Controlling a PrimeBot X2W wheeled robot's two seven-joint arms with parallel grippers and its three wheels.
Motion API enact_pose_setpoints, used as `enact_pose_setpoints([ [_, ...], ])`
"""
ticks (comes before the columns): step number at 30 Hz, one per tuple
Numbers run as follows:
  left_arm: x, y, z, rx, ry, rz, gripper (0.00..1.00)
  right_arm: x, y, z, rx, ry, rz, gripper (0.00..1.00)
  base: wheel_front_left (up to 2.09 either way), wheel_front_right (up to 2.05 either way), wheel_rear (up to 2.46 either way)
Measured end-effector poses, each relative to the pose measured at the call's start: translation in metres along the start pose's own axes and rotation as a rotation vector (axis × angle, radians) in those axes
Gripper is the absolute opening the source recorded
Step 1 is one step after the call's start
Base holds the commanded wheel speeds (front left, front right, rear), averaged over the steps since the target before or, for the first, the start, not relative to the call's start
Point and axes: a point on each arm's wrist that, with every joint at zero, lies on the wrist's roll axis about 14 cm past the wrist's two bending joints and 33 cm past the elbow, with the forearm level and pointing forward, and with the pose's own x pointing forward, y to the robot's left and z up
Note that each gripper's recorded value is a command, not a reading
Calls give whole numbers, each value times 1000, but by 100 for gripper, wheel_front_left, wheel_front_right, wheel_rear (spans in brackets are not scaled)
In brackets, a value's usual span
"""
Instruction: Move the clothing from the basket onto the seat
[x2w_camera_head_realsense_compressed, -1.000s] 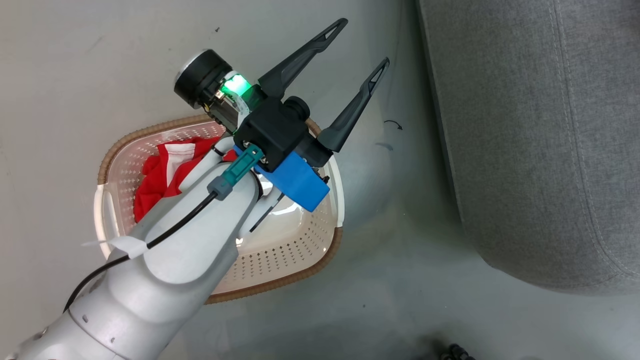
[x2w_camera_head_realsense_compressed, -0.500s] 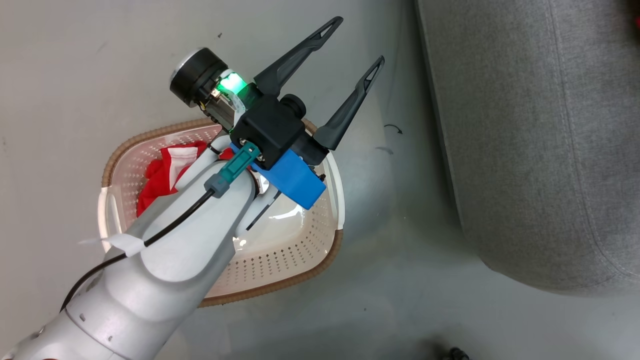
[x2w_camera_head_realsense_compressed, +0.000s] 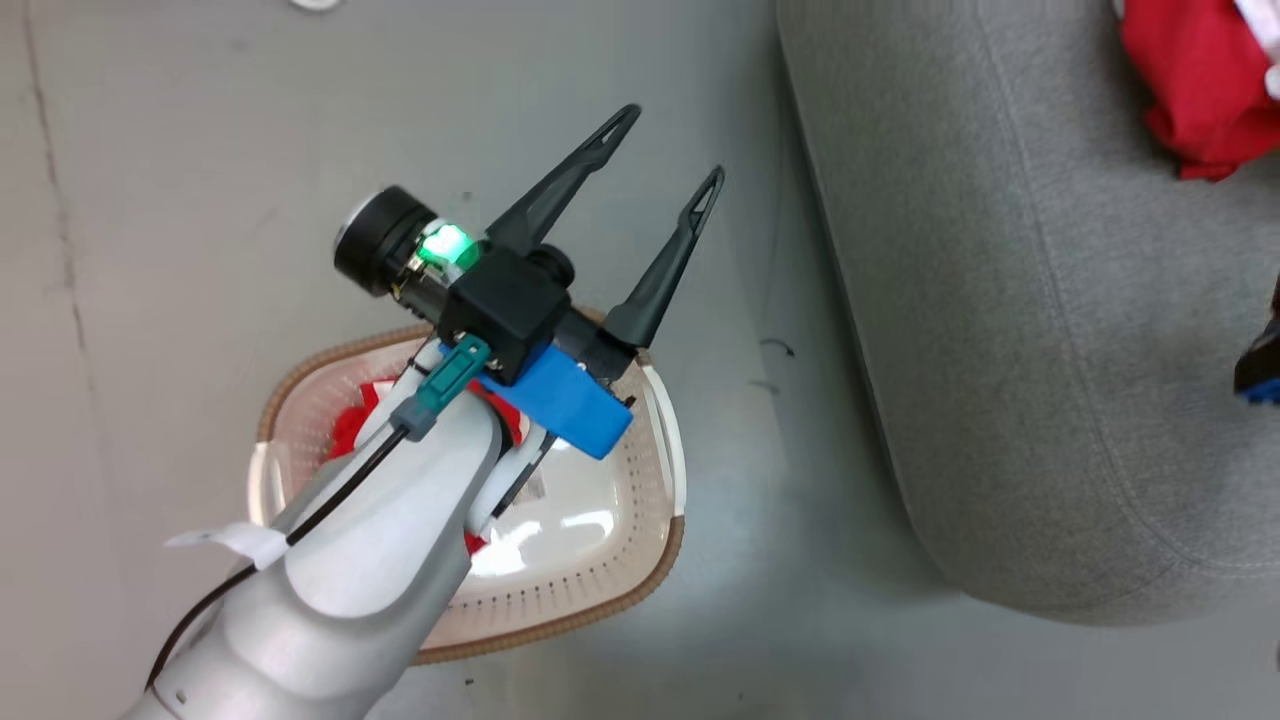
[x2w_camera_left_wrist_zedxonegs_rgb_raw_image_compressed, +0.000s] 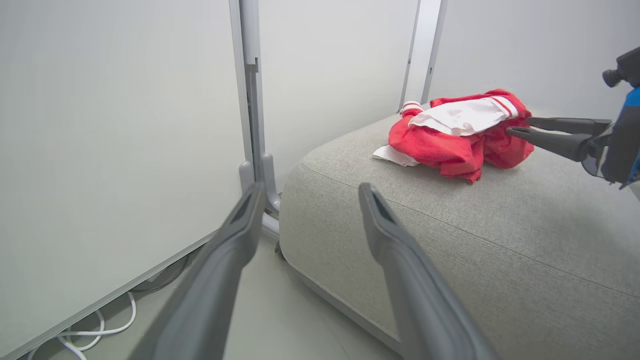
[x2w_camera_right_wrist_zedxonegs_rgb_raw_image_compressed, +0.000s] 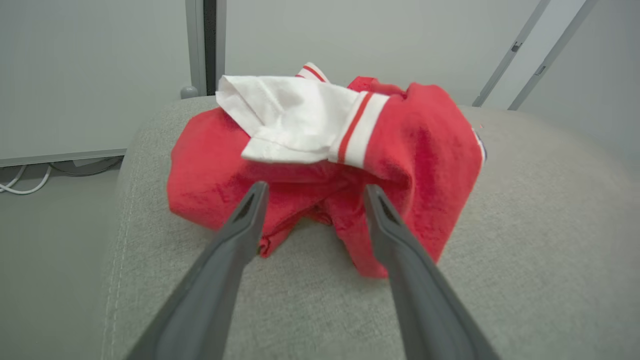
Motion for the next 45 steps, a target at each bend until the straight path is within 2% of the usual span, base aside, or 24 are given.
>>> enact_pose_setpoints([
  [5,-14,0,22,6,-24,54,100,-28,17,6,16,-24,58,100,0,0,0],
  [12,-42,10,50,12,-68,170,100,-50,55,54,71,-166,170,100,0,0,0],
  [28,-159,56,105,88,-166,557,100,-109,150,138,180,-405,439,100,0,0,0],
  [35,-211,67,117,109,-196,703,100,-132,170,155,216,-453,497,100,0,0,0],
  [45,-250,60,112,103,-187,785,100,-155,167,154,241,-459,508,100,0,0,0],
])
